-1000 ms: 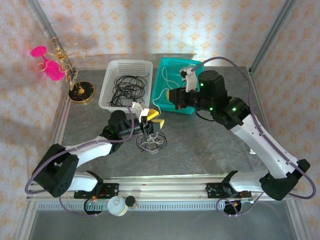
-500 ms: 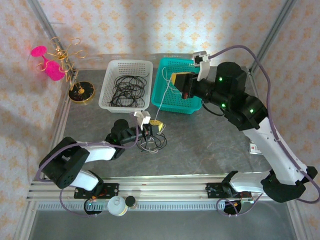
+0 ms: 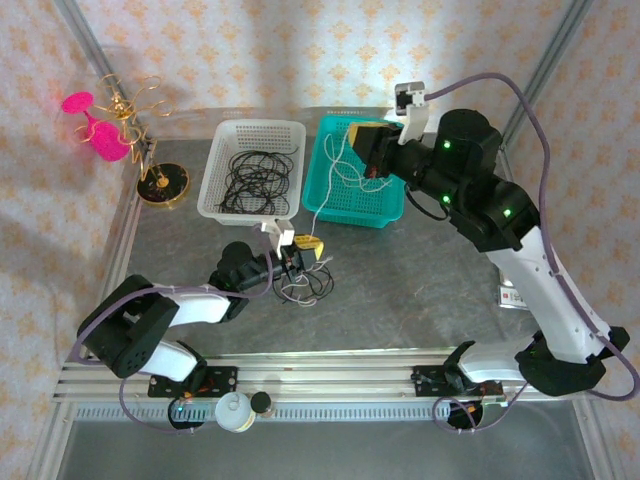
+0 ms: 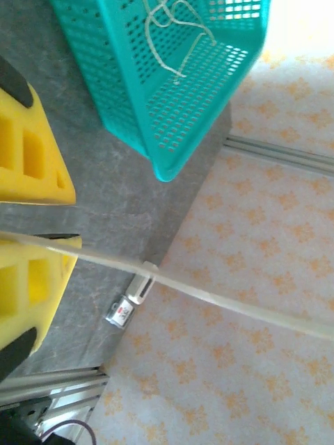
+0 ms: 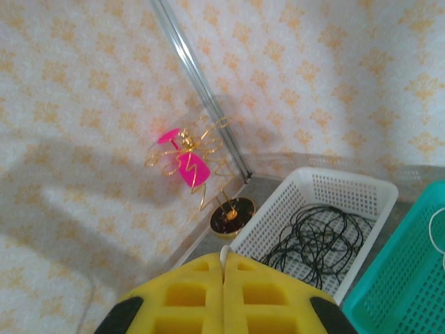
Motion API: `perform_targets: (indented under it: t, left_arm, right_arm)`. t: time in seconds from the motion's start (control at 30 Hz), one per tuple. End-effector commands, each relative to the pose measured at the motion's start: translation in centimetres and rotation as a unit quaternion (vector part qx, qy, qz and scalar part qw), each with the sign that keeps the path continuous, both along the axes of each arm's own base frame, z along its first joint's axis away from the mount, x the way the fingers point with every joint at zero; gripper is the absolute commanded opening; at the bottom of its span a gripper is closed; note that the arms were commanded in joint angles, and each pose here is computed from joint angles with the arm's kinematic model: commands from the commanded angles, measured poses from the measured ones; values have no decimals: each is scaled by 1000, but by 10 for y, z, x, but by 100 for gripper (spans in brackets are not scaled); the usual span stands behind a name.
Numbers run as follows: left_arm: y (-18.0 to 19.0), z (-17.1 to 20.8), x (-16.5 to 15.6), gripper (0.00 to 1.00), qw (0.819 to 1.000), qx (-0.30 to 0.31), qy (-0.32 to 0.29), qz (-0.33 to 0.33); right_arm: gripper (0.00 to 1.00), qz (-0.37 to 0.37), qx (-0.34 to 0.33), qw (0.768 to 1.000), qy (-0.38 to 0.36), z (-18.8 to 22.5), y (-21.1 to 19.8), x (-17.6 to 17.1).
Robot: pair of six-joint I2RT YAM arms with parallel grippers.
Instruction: Untangle the cables
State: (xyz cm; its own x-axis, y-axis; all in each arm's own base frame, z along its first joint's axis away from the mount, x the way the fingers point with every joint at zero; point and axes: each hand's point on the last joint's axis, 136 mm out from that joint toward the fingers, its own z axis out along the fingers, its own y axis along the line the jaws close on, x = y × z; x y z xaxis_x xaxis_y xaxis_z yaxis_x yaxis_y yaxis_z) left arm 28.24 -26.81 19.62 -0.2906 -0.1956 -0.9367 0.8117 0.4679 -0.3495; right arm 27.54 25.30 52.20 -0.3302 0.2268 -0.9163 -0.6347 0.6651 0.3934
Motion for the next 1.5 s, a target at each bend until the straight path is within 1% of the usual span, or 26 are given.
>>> perform_targets:
  t: [0.0, 0.03, 0.07, 0.1, 0.23, 0.33, 0.4, 0.47, 0.57, 0.67, 0.73, 0.87, 0.93, 1.07, 1.2, 1.23, 1.33, 1.4, 1.47]
  left_arm:
    - [2, 16, -1, 21, 1000, -19, -4, 6]
    - [1, 21, 0, 30, 1000, -20, -9, 7]
    - [0, 25, 2, 42, 1000, -22, -12, 7]
    - [-2, 28, 4, 48, 1000, -22, -14, 5]
    - [-8, 33, 10, 51, 999, -24, -24, -1]
    - [-11, 34, 13, 59, 999, -28, -28, -5]
    - [-14, 36, 14, 66, 999, -33, -35, -11]
    - [-17, 40, 10, 71, 997, -42, -51, -28]
    - [-14, 49, -6, 74, 992, -70, -87, -50]
    - [-13, 39, -11, 77, 992, -68, -91, -55]
    - [-13, 26, -8, 77, 994, -52, -85, -49]
    - [0, 6, 7, 77, 996, -19, -84, 20]
    - [0, 0, 13, 77, 996, 3, -87, 31]
    - [-6, -14, 13, 80, 996, 32, -82, 15]
    - [-7, -33, 15, 81, 996, 49, -67, 15]
    - [-6, -39, 18, 79, 996, 55, -63, 20]
    - [-6, -47, 26, 68, 996, 64, -54, 32]
    - [-9, -47, 31, 57, 996, 66, -52, 34]
    - [-10, -47, 37, 43, 996, 67, -52, 41]
  right_arm:
    - [0, 7, 53, 997, -56, 44, -5, -10]
    - [0, 17, 58, 997, -54, 43, -1, -11]
    - [0, 24, 62, 996, -50, 42, 2, -11]
    - [0, 29, 65, 996, -48, 42, 4, -11]
    - [0, 34, 77, 995, -54, 51, 3, -14]
    - [0, 42, 88, 993, -60, 60, 2, -19]
    - [0, 45, 94, 992, -64, 66, 2, -21]
    - [0, 44, 99, 992, -70, 72, 0, -23]
    - [0, 33, 104, 991, -80, 80, -6, -24]
    - [0, 26, 112, 989, -90, 88, -11, -26]
    - [0, 24, 120, 988, -95, 93, -14, -28]
    - [0, 24, 135, 985, -104, 104, -18, -33]
    - [0, 23, 140, 984, -109, 110, -20, -35]
    - [0, 12, 153, 980, -124, 123, -28, -37]
    - [0, 9, 165, 977, -136, 133, -32, -40]
    - [0, 12, 168, 976, -139, 136, -32, -42]
    - [0, 20, 170, 975, -139, 138, -30, -43]
    - [0, 23, 171, 975, -139, 139, -28, -43]
    - [0, 21, 171, 975, -140, 140, -29, -42]
